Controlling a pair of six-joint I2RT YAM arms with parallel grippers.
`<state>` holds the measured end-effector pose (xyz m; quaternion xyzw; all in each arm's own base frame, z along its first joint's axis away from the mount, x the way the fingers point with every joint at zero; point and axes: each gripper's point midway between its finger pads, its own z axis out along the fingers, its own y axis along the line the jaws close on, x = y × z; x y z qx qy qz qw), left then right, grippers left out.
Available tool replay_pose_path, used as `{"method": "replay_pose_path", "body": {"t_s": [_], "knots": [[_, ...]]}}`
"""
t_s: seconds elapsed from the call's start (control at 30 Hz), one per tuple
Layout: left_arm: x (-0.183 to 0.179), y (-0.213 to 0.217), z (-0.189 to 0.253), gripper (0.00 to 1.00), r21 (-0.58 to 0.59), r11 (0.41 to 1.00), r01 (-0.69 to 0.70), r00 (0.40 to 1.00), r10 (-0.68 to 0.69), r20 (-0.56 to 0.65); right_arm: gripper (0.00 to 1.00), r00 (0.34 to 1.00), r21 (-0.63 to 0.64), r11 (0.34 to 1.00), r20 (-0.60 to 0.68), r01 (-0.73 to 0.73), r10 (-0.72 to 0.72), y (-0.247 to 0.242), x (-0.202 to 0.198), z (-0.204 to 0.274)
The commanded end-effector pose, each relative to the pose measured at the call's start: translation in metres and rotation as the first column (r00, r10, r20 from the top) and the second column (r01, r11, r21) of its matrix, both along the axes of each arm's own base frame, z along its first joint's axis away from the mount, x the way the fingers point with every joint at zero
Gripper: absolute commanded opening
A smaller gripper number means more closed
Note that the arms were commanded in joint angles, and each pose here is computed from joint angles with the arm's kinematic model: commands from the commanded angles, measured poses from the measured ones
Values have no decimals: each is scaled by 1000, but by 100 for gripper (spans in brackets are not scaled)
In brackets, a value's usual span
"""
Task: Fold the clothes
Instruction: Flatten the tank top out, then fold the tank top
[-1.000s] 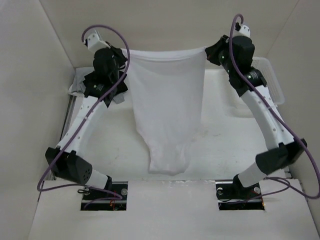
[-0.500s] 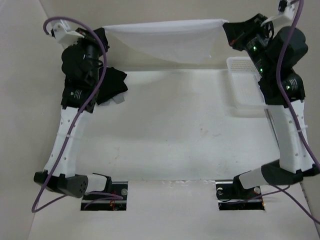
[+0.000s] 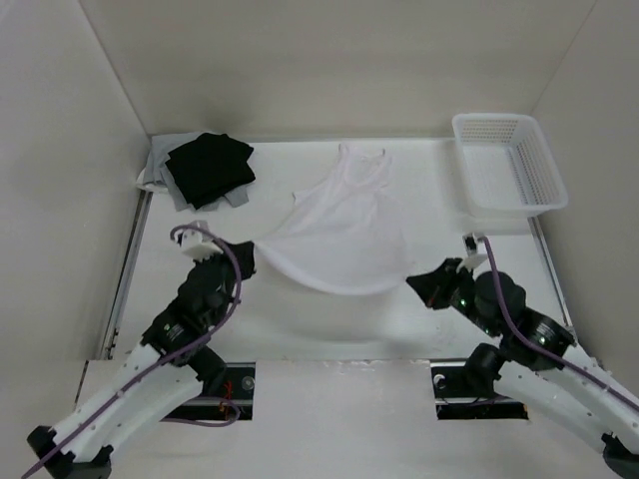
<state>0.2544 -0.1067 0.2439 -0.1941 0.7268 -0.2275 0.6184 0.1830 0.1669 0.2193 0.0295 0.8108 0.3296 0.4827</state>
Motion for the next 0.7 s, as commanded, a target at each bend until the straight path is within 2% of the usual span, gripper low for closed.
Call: {"method": "replay_pose_path", "body": {"t_s": [0.0,0.1,0.2,0.27,0.33,0.47,0.53,0.67], "knots": [[-36,24,-16,0,-71,996,-60,998,57,-31,0,996,126,991,-73,-38,47,6,-38,-7],[-64,29,-27,0,-145,989,-24,997,12,-80,0,954,121,978,-231,-169,193,20,-89,-48],[-80,25,-38,0,-182,983,25,991,-48,-124,0,892,81,960,-356,-266,278,31,-131,-78],[-83,22,-48,0,-174,984,36,986,-64,-157,0,874,44,950,-381,-310,303,39,-151,-83],[-80,17,-52,0,-160,987,33,984,-60,-165,0,882,19,949,-363,-315,300,47,-159,-77],[-55,-3,-37,1,-90,996,24,994,-33,-105,0,936,-14,982,-305,-189,176,48,-124,-70],[-33,-18,-18,1,-43,999,9,999,-11,-44,0,964,-40,993,-250,-108,95,45,-90,-68],[26,-38,7,1,-5,999,-41,999,41,34,0,994,-9,1000,-110,-1,0,43,-14,-41]]}}
